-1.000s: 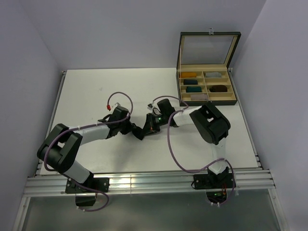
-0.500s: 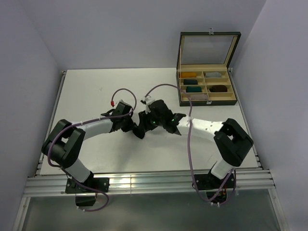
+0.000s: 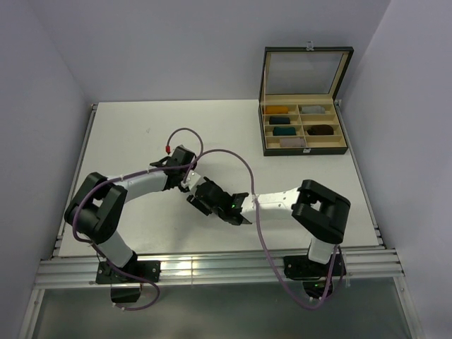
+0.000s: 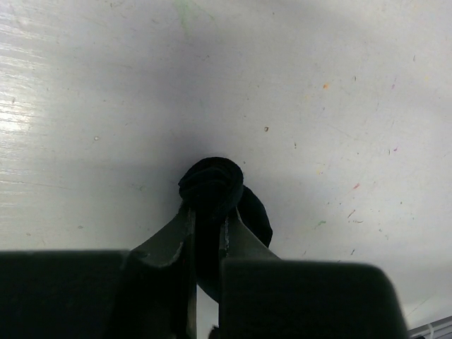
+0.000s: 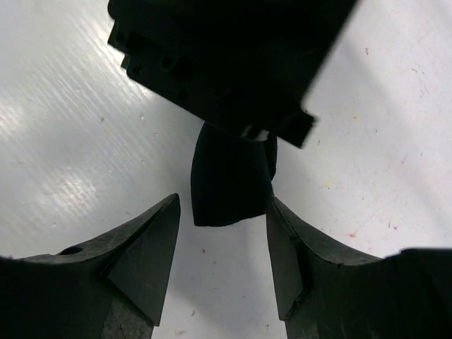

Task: Roll the socks
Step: Roll the sock at the center of the board.

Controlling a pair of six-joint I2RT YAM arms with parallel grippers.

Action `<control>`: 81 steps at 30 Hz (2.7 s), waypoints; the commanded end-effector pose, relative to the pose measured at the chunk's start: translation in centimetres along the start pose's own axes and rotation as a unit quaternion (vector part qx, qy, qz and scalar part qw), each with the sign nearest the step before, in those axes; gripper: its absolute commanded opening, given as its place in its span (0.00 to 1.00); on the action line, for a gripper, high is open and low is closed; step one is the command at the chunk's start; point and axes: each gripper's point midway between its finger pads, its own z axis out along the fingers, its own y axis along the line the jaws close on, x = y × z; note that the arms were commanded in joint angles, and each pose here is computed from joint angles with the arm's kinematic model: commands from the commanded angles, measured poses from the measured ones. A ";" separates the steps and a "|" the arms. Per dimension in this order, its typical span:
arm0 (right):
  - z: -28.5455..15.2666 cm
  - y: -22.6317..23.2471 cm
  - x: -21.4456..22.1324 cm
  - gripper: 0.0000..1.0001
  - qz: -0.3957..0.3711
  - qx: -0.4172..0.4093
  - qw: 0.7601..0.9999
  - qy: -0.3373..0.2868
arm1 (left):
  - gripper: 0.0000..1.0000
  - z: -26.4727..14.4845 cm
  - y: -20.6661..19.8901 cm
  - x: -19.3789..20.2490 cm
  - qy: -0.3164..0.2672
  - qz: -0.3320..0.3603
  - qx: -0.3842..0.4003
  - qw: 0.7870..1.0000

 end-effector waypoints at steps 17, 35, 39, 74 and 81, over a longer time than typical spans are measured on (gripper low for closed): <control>2.7 0.9 3.8 0.00 0.004 -0.001 0.998 0.059 | 0.08 0.6 1.9 2.5 0.054 0.029 -0.027 0.998; 1.8 0.5 4.5 0.00 0.266 -0.226 0.928 0.126 | 0.67 -1.9 0.6 0.2 -0.027 -0.050 0.061 0.997; 1.8 0.7 4.2 0.00 0.295 -0.256 0.911 0.133 | 0.64 -1.8 0.7 0.2 -0.029 -0.056 0.065 0.996; -0.5 -5.1 -0.8 0.56 0.251 -0.128 0.959 0.038 | 0.00 0.1 3.1 1.1 0.011 -0.003 -0.021 1.000; -1.1 -4.7 -2.9 0.67 0.117 -0.007 0.993 -0.019 | 0.00 0.3 2.8 1.2 0.032 0.010 -0.031 0.999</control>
